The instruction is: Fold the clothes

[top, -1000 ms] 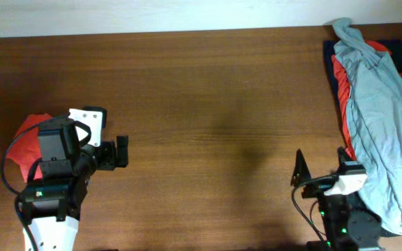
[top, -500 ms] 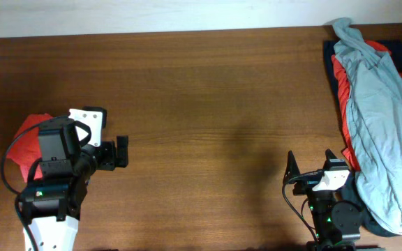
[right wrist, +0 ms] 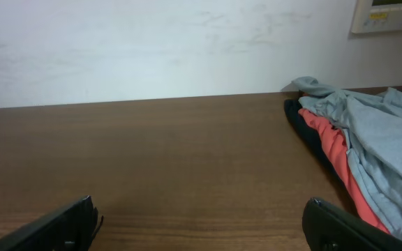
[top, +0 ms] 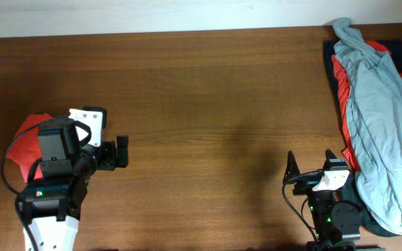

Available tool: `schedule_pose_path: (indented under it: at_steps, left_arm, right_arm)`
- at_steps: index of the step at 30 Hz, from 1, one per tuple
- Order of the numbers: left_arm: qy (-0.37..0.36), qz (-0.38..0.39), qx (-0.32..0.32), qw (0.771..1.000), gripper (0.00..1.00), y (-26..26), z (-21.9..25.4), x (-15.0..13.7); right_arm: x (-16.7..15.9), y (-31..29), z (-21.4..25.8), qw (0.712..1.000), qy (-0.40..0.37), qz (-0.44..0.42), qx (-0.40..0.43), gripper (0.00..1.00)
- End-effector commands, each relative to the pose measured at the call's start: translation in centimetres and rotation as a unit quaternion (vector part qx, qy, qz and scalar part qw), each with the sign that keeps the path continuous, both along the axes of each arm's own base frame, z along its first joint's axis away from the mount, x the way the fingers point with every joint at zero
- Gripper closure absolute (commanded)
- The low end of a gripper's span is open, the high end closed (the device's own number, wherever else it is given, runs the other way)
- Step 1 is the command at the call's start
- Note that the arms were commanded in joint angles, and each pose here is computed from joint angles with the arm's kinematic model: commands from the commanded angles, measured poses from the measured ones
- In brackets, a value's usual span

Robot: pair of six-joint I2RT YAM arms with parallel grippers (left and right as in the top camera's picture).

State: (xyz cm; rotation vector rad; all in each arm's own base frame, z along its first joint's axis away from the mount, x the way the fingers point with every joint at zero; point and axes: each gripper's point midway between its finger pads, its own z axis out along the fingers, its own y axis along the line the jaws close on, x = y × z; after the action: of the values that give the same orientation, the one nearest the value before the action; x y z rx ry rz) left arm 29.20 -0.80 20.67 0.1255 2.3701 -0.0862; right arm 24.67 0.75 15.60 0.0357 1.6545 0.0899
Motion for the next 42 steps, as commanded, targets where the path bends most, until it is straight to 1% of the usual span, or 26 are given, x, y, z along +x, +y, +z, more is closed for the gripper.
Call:
schedule_pose_path:
  at_steps: [1, 5, 8, 12, 15, 17, 18, 21, 22, 25, 27, 30, 33, 35, 38, 40, 42]
  left_arm:
    - [-0.011, -0.023, -0.002, 1.0, 0.01, -1.6, 0.7, -0.5]
    - [-0.047, -0.041, -0.003, 0.998, 0.01, -2.6, 2.5, -1.4]
    - [-0.085, -0.044, -0.003, 0.995, 0.01, -2.7, 3.4, -3.4]
    - [-0.114, -0.035, 0.014, 0.993, 0.01, -2.0, 1.5, -5.9]
    - [-0.148, -0.021, 0.024, 0.988, 0.01, -1.4, -0.5, -6.1]
    - [-0.198, -0.016, 0.024, 0.98, 0.01, -1.3, -1.1, -5.4]
    - [-0.249, -0.018, 0.02, 0.968, 0.01, -1.5, -1.3, -4.7]
    - [-0.333, -0.015, 0.018, 0.943, 0.01, -1.5, -0.7, -3.9]
    - [-0.366, -0.011, 0.018, 0.93, 0.01, -1.3, -0.2, -3.8]
    - [-0.432, 0.005, 0.022, 0.902, 0.01, -0.6, 1.1, -3.9]
    - [-0.462, 0.018, 0.028, 0.886, 0.01, 0.1, 1.7, -4.1]
    - [-0.477, 0.026, 0.033, 0.878, 0.01, 0.6, 1.6, -4.5]
    - [-0.482, 0.029, 0.034, 0.875, 0.01, 0.7, 1.7, -5.0]
    - [-0.469, 0.029, 0.034, 0.882, 0.01, 0.7, 1.0, -4.9]
    - [-0.42, 0.028, 0.034, 0.906, 0.01, 0.7, -1.6, -4.6]
    - [-0.366, 0.027, 0.033, 0.93, 0.01, 0.7, -4.5, -4.6]
    - [-0.36, 0.03, 0.034, 0.932, 0.01, 0.8, -4.8, -4.6]
  right_arm:
    - [0.0, -0.1, -0.2, 1.0, 0.001, -0.004, 0.004, 0.01]
    - [0.0, -0.1, -0.2, 1.0, 0.001, -0.004, 0.004, 0.01]
    - [0.0, -0.1, -0.2, 1.0, 0.001, -0.004, 0.004, 0.01]
    - [0.0, -0.1, -0.2, 1.0, 0.001, -0.004, 0.003, 0.01]
    - [0.0, -0.1, -0.2, 1.0, 0.001, -0.004, 0.003, 0.01]
    - [0.0, -0.1, -0.2, 1.0, 0.001, -0.004, 0.003, 0.02]
    - [0.0, -0.1, -0.2, 1.0, 0.001, -0.004, 0.003, 0.01]
    - [0.0, -0.1, -0.2, 1.0, 0.001, -0.004, 0.004, 0.01]
    - [0.0, -0.1, -0.2, 1.0, 0.001, -0.004, 0.004, 0.01]
    - [0.0, -0.1, -0.2, 1.0, 0.001, -0.004, 0.004, 0.01]
    - [0.0, -0.1, -0.2, 1.0, 0.001, -0.004, 0.004, 0.01]
    - [0.0, -0.1, -0.2, 1.0, 0.001, -0.004, 0.004, 0.01]
    - [0.0, -0.1, -0.2, 1.0, 0.001, -0.004, 0.003, 0.01]
    - [0.0, -0.1, -0.2, 1.0, 0.001, -0.004, 0.004, 0.01]
    - [0.0, -0.1, -0.2, 1.0, 0.001, -0.004, 0.004, 0.01]
    - [0.0, -0.1, -0.2, 1.0, 0.001, -0.004, 0.003, 0.01]
    - [0.0, -0.1, -0.2, 1.0, 0.001, -0.004, 0.004, 0.01]
